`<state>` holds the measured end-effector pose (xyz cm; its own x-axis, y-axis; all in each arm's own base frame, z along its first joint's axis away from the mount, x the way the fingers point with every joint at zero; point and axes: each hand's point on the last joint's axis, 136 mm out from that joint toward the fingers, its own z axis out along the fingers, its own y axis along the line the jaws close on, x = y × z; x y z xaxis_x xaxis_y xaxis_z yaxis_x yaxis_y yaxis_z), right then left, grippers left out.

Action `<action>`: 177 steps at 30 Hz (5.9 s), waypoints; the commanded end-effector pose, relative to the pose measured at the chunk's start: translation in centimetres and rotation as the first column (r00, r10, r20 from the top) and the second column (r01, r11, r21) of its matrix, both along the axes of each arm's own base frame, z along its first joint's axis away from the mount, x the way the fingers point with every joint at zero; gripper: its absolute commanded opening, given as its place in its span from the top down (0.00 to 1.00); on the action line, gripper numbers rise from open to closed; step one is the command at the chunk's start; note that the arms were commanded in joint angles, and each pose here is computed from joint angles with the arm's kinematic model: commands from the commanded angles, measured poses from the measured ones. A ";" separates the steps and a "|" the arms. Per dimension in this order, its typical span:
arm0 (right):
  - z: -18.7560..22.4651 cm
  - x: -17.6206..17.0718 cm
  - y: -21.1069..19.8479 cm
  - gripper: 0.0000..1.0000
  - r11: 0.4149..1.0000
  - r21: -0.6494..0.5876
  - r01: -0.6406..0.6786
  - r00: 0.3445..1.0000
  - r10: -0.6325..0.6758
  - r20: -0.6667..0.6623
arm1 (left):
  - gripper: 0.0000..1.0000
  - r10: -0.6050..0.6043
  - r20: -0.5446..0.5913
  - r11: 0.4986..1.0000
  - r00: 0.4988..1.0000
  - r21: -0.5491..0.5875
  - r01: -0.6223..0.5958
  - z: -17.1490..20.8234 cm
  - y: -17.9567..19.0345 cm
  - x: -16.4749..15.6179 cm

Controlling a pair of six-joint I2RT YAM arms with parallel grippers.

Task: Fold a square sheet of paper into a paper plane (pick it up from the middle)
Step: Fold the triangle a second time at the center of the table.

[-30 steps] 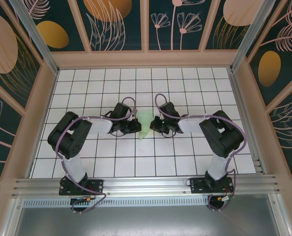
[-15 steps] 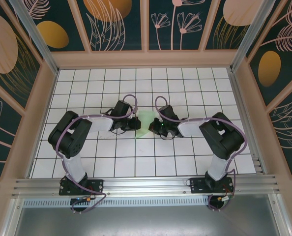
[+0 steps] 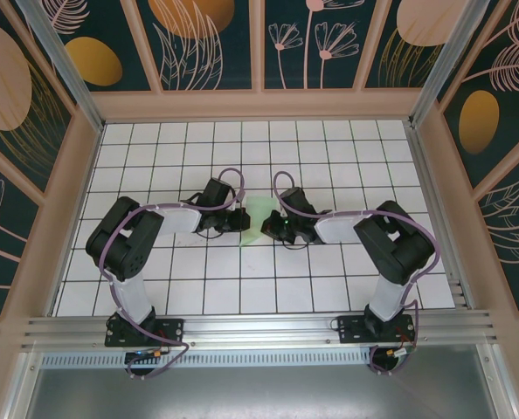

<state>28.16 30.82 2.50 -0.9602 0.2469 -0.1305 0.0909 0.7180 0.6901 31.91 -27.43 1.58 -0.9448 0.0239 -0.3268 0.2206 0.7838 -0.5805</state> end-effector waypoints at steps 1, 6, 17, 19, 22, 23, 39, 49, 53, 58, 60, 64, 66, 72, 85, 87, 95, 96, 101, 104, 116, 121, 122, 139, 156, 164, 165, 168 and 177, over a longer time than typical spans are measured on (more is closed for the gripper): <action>-0.5 0.0 0.4 0.95 1.000 -0.006 0.001 1.000 -0.001 -0.018 | 0.90 -0.019 -0.013 1.000 1.000 0.001 0.019 0.0 -0.1 -0.4; -2.4 -0.4 -0.8 0.96 0.996 -0.080 0.034 0.997 -0.039 -0.061 | 0.86 0.003 0.021 0.998 1.000 -0.064 -0.001 2.9 -0.7 -0.1; -4.1 -0.8 -1.9 0.96 0.986 -0.150 0.077 0.991 -0.092 -0.099 | 0.81 0.070 -0.036 0.973 0.997 -0.219 -0.076 6.6 -0.3 -3.9; -4.3 -0.9 -2.0 0.96 0.985 -0.154 0.077 0.990 -0.094 -0.103 | 0.81 0.060 -0.055 0.971 0.997 -0.228 -0.071 6.6 -0.9 -4.8; -4.5 -1.0 -2.1 0.96 0.984 -0.159 0.080 0.989 -0.098 -0.108 | 0.81 0.046 -0.082 0.974 0.996 -0.219 -0.063 6.2 -1.7 -5.8; -4.5 -1.1 -2.1 0.96 0.984 -0.159 0.079 0.989 -0.098 -0.110 | 0.81 0.044 -0.089 0.975 0.995 -0.212 -0.062 5.9 -1.9 -5.9; -4.8 -1.4 -2.4 0.96 0.983 -0.171 0.074 0.989 -0.095 -0.117 | 0.85 0.150 -0.110 0.987 0.983 -0.047 -0.156 1.5 -0.4 -4.4; -5.2 -1.5 -2.5 0.96 0.981 -0.179 0.072 0.988 -0.095 -0.123 | 0.85 0.129 -0.167 0.988 0.977 -0.060 -0.141 0.5 -0.4 -5.8; -5.2 -1.5 -2.6 0.96 0.981 -0.181 0.074 0.988 -0.098 -0.124 | 0.85 0.128 -0.184 0.988 0.974 -0.058 -0.141 0.1 -0.3 -6.2; -5.3 -1.5 -2.6 0.96 0.980 -0.185 0.074 0.987 -0.098 -0.124 | 0.84 0.135 -0.204 0.987 0.970 -0.055 -0.149 -0.4 0.0 -6.7; -5.4 -1.6 -2.6 0.96 0.980 -0.187 0.073 0.987 -0.097 -0.126 | 0.85 0.136 -0.214 0.987 0.967 -0.058 -0.152 -0.7 0.0 -6.9; -5.5 -1.6 -2.7 0.96 0.979 -0.191 0.073 0.987 -0.098 -0.128 | 0.84 0.136 -0.221 0.986 0.966 -0.065 -0.154 -0.7 0.0 -7.2; -5.5 -1.6 -2.7 0.96 0.979 -0.191 0.075 0.987 -0.101 -0.128 | 0.84 0.139 -0.227 0.986 0.964 -0.061 -0.156 -0.9 0.1 -7.3; -5.7 -1.7 -2.9 0.96 0.977 -0.197 0.076 0.986 -0.103 -0.131 | 0.84 0.145 -0.241 0.986 0.960 -0.048 -0.161 -1.5 0.5 -7.8; -6.0 -2.0 -3.2 0.96 0.975 -0.210 0.075 0.985 -0.105 -0.137 | 0.85 0.117 -0.095 0.982 0.989 -0.138 -0.130 3.6 -1.1 -5.0; -6.0 -1.9 -3.3 0.96 0.974 -0.211 0.077 0.985 -0.107 -0.136 | 0.85 0.135 -0.071 0.980 0.988 -0.136 -0.144 4.3 -1.3 -4.1; -6.2 -1.9 -3.4 0.96 0.974 -0.216 0.075 0.984 -0.107 -0.141 | 0.86 0.148 -0.133 0.986 0.980 -0.059 -0.157 1.0 -0.9 -4.4; -6.1 -1.9 -3.4 0.96 0.974 -0.215 0.076 0.984 -0.108 -0.140 | 0.86 0.146 -0.135 0.986 0.980 -0.056 -0.155 0.9 -0.8 -4.5; -6.2 -1.8 -3.4 0.96 0.973 -0.218 0.076 0.984 -0.109 -0.143 | 0.86 0.136 -0.179 0.989 0.974 -0.025 -0.143 -0.5 0.0 -6.0; -6.3 -1.8 -3.4 0.96 0.972 -0.220 0.076 0.983 -0.110 -0.145 | 0.86 0.140 -0.202 0.990 0.969 0.006 -0.142 -1.6 0.8 -7.0; -5.0 -0.9 -3.5 0.97 0.977 -0.202 0.071 0.991 -0.092 -0.094 | 0.94 0.145 -0.210 0.988 0.967 0.091 -0.128 -2.8 3.2 -9.0; -0.9 0.8 -0.8 0.98 0.996 -0.089 -0.001 0.999 0.004 0.039 | 1.00 0.144 -0.207 0.987 0.968 0.102 -0.125 -3.2 3.3 -9.0; 0.2 1.1 -0.1 0.98 0.998 -0.062 -0.021 0.997 0.025 0.069 | 1.00 0.142 -0.212 0.987 0.967 0.105 -0.122 -3.4 3.3 -9.1; 1.3 -1.2 3.8 1.00 0.988 0.019 -0.152 0.984 0.149 0.101 | 1.00 0.149 -0.212 0.987 0.966 0.093 -0.131 -3.4 3.1 -8.9; -2.5 0.5 -0.4 1.00 0.981 -0.176 -0.084 0.994 0.095 0.053 | 1.00 0.166 -0.226 0.981 0.960 0.136 -0.138 -3.9 4.0 -9.5; -4.0 3.3 -5.1 1.00 0.974 -0.226 0.007 0.999 0.005 0.051 | 1.00 0.167 -0.235 0.981 0.958 0.139 -0.137 -4.3 4.3 -10.0; -4.0 3.7 -5.6 1.00 0.973 -0.231 0.021 0.998 -0.009 0.057 | 1.00 0.165 -0.234 0.981 0.958 0.138 -0.136 -4.3 4.3 -10.0; -3.0 4.8 -6.3 1.00 0.973 -0.225 0.049 0.996 -0.031 0.085 | 1.00 0.163 -0.232 0.982 0.959 0.129 -0.135 -4.2 4.1 -9.9; 4.6 4.1 -1.5 0.99 0.991 -0.133 -0.030 0.973 0.059 0.221 | 1.00 0.158 -0.224 0.984 0.962 0.116 -0.134 -3.8 3.8 -9.6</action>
